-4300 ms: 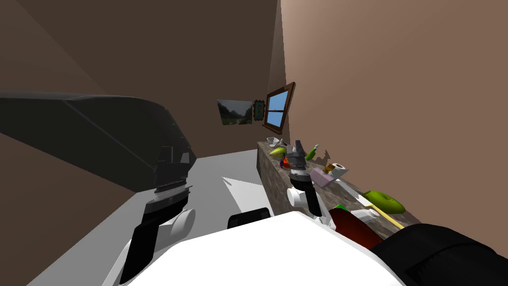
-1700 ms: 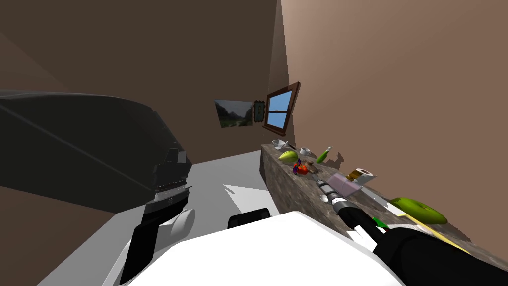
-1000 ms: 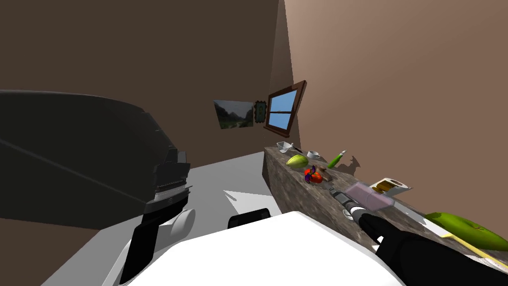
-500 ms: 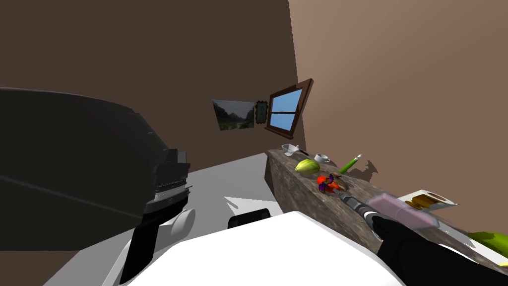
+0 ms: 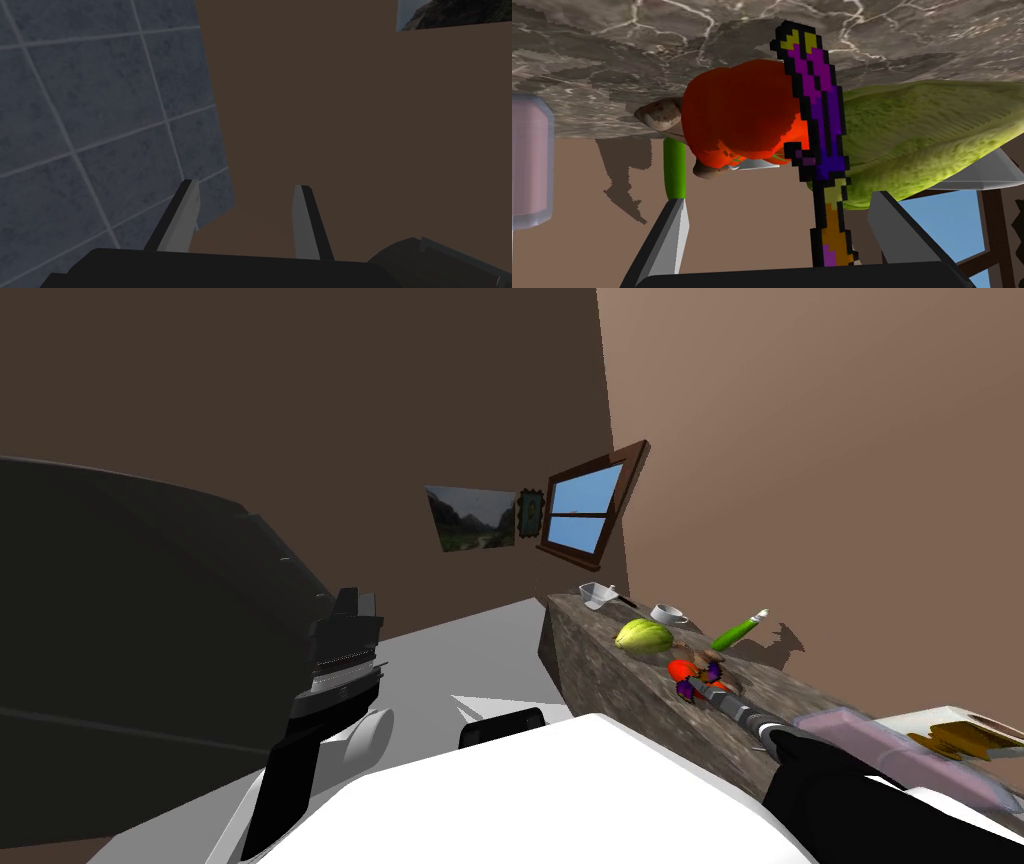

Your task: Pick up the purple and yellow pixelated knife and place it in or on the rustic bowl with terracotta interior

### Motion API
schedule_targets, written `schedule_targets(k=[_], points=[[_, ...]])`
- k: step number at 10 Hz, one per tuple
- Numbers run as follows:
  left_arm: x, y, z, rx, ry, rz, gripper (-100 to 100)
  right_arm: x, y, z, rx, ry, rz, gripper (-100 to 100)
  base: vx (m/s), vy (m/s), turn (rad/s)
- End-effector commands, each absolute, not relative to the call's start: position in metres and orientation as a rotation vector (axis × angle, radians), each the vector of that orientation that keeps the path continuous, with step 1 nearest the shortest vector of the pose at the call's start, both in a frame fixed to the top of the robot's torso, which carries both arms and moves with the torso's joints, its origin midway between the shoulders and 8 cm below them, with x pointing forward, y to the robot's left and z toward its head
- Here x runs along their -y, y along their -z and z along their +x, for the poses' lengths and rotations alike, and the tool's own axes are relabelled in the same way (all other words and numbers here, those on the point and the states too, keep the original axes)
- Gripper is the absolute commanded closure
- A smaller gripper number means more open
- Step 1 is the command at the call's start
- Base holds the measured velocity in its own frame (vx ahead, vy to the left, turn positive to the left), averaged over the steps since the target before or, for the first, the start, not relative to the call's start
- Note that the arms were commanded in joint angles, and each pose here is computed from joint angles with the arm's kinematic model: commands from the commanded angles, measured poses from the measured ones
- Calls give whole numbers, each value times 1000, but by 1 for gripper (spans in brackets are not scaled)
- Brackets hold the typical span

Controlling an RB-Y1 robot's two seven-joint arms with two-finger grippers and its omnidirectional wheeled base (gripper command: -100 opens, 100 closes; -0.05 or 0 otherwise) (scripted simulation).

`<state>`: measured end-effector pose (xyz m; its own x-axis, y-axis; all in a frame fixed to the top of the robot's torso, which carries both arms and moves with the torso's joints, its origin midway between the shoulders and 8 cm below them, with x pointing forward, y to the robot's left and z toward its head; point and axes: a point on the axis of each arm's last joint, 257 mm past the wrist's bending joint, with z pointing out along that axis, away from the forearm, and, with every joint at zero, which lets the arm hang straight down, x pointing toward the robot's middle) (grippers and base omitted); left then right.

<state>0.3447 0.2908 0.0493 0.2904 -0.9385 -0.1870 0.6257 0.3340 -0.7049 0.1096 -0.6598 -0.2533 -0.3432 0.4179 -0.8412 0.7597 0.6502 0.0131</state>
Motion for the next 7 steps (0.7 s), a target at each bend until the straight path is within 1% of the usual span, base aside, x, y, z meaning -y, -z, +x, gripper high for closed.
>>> schedule_targets(k=[1, 2, 3, 5, 6, 7], points=[[-291, -49, 345, -653, 1121, -568, 0, 660, 253, 110, -1979, 485, 920, -100, 91, 45, -8], [-291, -49, 345, -653, 1121, -568, 0, 660, 253, 109, -1981, 490, 919, 0, 16, 7, 1], [-291, -49, 345, -653, 1121, -568, 0, 664, 258, 108, -1975, 491, 926, -100, 17, -11, 40], [-291, -49, 345, -653, 1121, -568, 0, 665, 259, 108, -1974, 492, 928, -100, 11, -31, 32], [-291, -49, 345, -653, 1121, -568, 0, 666, 260, 108, -1973, 491, 928, 100, 0, 0, 0], [-291, -49, 345, -653, 1121, -568, 0, 666, 260, 108, -1973, 491, 928, 100, 2, -2, 11]])
